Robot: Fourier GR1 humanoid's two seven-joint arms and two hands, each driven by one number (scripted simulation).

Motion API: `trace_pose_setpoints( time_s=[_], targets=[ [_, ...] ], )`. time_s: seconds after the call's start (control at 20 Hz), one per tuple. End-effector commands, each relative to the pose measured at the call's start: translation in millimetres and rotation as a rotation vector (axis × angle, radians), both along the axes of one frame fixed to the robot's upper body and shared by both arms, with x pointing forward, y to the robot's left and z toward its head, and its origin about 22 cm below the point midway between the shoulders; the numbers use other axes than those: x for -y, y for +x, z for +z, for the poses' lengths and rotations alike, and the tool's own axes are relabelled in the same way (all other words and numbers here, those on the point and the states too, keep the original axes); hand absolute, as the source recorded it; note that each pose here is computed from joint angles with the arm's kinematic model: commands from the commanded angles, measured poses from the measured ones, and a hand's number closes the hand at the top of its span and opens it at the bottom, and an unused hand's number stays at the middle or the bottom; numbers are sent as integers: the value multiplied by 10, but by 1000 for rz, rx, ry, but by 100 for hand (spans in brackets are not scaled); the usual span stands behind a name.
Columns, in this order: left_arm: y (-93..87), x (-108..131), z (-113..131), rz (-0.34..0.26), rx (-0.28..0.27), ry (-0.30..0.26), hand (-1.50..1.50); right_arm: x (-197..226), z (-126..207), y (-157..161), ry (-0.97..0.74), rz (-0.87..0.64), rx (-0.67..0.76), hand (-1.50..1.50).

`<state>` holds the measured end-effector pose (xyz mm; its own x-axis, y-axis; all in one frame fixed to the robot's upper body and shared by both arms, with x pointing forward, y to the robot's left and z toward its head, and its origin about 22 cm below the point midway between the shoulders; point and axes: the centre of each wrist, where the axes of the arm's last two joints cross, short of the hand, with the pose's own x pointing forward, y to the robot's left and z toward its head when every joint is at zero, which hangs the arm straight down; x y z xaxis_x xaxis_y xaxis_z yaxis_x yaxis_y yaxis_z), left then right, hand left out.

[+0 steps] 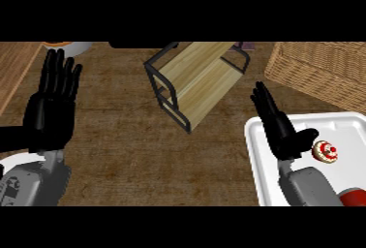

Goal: Pick the cupcake from the tray and place it in the tiered shelf

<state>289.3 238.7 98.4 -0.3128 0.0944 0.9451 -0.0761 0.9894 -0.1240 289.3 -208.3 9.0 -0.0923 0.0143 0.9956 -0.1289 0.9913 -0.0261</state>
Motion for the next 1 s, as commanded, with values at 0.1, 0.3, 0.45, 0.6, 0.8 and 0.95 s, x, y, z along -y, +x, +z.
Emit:
trace_pose_setpoints(
  time_s=[0.1,0.3,0.45,0.6,0.8,0.95],
  targets=[
    [-185,-260,-523,-2,-264,191,0,1239,196,-91,-263,-234,-45,-150],
    [-385,-386,-834,-34,-458,294,0,2432,366,-501,-806,-513,-226,-150],
    [-488,-350,-1108,-118,-568,345,0,2764,327,-595,-435,-678,-214,150],
    [-492,-276,-1246,-156,-553,356,0,2935,95,-799,-275,-535,-125,-150],
    [-454,-244,-1146,-191,-562,392,0,3114,418,-713,-338,-334,-97,-150],
    [-572,-445,-1242,-166,-576,379,0,2932,478,-801,-378,-208,-105,-150]
  ],
)
